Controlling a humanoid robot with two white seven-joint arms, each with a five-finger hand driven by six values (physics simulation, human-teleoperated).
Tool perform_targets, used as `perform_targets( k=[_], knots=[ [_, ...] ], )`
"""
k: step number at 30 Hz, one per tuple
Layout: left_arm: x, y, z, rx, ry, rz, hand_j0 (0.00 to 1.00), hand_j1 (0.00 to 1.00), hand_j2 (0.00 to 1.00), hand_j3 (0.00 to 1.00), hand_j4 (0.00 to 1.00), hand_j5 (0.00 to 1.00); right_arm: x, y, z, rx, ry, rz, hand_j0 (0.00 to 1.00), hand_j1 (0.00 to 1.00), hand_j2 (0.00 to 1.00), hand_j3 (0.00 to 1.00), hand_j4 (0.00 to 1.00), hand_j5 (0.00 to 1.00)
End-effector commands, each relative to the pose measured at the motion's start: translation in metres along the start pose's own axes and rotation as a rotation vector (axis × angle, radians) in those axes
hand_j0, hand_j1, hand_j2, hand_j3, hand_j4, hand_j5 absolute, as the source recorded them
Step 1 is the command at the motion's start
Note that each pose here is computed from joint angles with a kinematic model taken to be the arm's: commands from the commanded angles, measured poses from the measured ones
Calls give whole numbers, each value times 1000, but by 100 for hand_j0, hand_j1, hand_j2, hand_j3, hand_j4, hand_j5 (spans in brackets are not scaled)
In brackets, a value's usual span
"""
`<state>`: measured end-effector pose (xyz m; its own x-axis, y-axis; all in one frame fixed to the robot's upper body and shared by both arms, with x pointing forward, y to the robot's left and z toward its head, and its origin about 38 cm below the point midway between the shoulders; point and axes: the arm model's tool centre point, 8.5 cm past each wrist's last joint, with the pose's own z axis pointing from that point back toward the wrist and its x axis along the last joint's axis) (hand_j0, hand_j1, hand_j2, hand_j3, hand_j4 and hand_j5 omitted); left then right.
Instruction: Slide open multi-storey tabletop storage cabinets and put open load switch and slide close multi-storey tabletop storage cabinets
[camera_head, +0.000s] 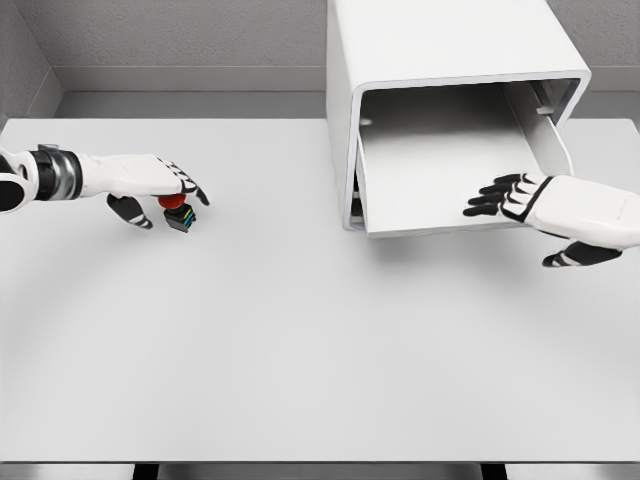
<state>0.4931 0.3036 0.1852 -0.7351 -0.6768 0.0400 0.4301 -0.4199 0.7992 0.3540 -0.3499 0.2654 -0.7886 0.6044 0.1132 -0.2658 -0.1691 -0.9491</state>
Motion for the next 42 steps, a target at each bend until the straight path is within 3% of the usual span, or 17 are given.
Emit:
perform_targets(
  k=[1,4,7,10,18,23,25,27,30,32,35,38,40,42],
  knots=[
    [1,1,-1,5,-3,6,76,76,76,76,76,76,-4,-18,13,-51,17,4,100,100,100,100,100,100],
    [3,1,-4,5,-9,5,76,76,76,76,76,76,-4,-19,14,-56,15,0,100,100,100,100,100,100],
    [2,1,-4,5,-9,6,65,65,65,65,65,65,-5,-24,17,-68,21,6,100,100,100,100,100,100],
    [3,2,-4,7,-9,4,54,54,54,54,54,54,-5,-36,24,-117,16,0,100,100,100,100,100,100],
    [3,4,-3,12,-12,1,44,44,44,44,44,44,-5,-70,61,-269,8,-43,100,100,100,100,100,100],
    [1,16,4,31,-5,-16,42,42,42,42,42,42,-8,-67,123,-356,121,-88,100,100,100,100,100,100],
    [8,23,4,45,-23,-35,42,42,42,42,42,42,-8,-65,134,-369,147,-93,100,100,100,100,100,100],
    [19,39,9,87,-59,-57,42,42,42,42,42,42,-8,-37,143,-331,186,-156,100,100,100,100,100,100],
    [36,55,12,125,-107,-94,42,42,42,42,42,42,-7,-2,139,-240,202,-235,71,71,71,71,71,71],
    [49,65,15,155,-148,-114,42,42,42,42,42,42,-6,10,138,-198,213,-248,55,55,55,55,55,55],
    [64,74,26,189,-198,-131,42,42,42,42,42,42,-5,20,135,-161,215,-261,53,53,53,53,53,53],
    [82,85,28,212,-239,-181,42,42,42,42,42,42,-1,50,111,-68,170,-309,49,49,49,49,49,49],
    [94,93,30,224,-262,-217,42,42,42,42,42,42,-1,52,104,3,155,-292,44,44,44,44,44,44],
    [107,101,33,245,-298,-241,42,42,42,42,42,42,1,54,94,16,128,-297,44,44,44,44,44,44]
  ],
)
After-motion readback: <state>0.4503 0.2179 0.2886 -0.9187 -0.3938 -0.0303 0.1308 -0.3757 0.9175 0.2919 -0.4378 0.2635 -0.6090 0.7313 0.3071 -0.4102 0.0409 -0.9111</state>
